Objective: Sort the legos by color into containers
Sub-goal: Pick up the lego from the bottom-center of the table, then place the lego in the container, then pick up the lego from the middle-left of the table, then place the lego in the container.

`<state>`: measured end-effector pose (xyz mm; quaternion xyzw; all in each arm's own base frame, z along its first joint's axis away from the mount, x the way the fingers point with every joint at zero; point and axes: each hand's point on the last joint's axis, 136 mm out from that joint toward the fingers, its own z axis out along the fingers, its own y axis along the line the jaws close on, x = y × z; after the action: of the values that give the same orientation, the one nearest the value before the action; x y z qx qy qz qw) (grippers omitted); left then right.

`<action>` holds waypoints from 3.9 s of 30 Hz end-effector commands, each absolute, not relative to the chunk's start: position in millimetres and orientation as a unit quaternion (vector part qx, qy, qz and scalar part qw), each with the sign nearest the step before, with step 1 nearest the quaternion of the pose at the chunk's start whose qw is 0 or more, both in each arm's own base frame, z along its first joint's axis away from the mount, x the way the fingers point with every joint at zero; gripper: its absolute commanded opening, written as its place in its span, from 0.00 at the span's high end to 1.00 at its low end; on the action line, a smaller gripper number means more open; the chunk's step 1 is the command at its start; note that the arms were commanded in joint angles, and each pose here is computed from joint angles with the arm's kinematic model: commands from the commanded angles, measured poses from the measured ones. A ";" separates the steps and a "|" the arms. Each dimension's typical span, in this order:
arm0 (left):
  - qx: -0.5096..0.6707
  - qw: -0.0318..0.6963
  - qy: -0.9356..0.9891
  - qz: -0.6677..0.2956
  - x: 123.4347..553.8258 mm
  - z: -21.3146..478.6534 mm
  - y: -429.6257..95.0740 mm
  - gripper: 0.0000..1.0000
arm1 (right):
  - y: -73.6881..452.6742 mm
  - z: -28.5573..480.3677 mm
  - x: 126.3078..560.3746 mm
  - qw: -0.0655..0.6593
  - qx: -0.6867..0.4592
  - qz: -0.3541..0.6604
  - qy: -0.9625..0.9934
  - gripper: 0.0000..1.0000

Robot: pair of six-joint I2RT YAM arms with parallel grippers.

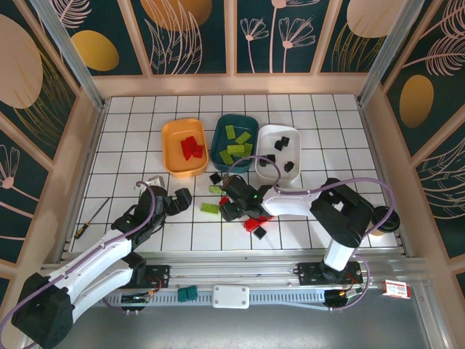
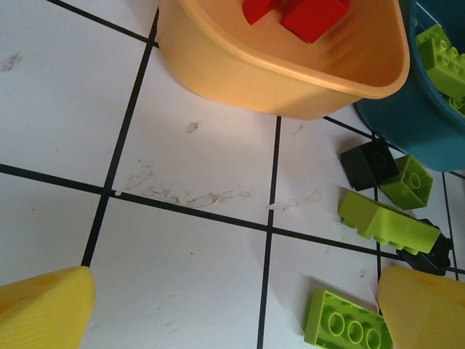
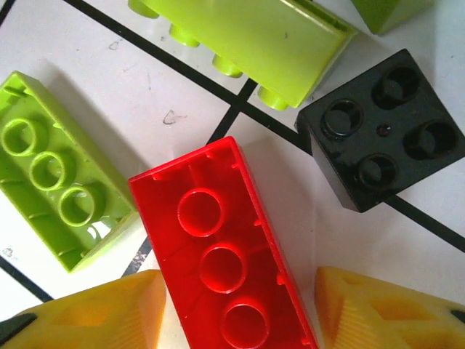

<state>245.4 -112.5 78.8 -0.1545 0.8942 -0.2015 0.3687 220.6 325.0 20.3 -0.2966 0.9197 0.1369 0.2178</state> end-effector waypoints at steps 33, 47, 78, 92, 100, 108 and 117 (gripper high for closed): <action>-0.162 0.373 0.892 -0.197 243.8 93.8 -108.7 0.01 | 501.7 122.6 388.2 0.319 -0.299 0.314 0.843 0.74; -0.101 0.358 0.896 -0.242 248.1 104.1 -137.8 0.01 | 457.5 178.7 377.5 0.384 -0.229 0.348 0.824 0.28; 0.057 0.272 0.959 -0.055 239.9 -2.1 -222.2 0.26 | 267.9 211.2 294.9 0.465 -0.085 0.329 0.818 0.24; 0.058 0.284 0.953 -0.091 243.3 12.8 -236.0 0.66 | 260.5 201.5 296.7 0.461 -0.074 0.321 0.824 0.24; 0.066 0.347 0.924 -0.144 268.3 92.5 -263.4 0.70 | 246.8 203.9 293.1 0.470 -0.059 0.318 0.821 0.24; 0.055 0.407 0.897 -0.161 363.0 160.0 -292.9 0.69 | 225.6 193.3 282.1 0.470 -0.036 0.308 0.826 0.24; 0.042 0.400 0.907 -0.129 455.6 138.4 -319.9 0.70 | 206.4 163.5 260.0 0.437 -0.018 0.299 0.848 0.23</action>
<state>441.7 -315.6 137.3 0.0278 0.9032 -0.1379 0.4055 264.9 218.7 173.9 -0.0415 0.8395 0.3080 0.4457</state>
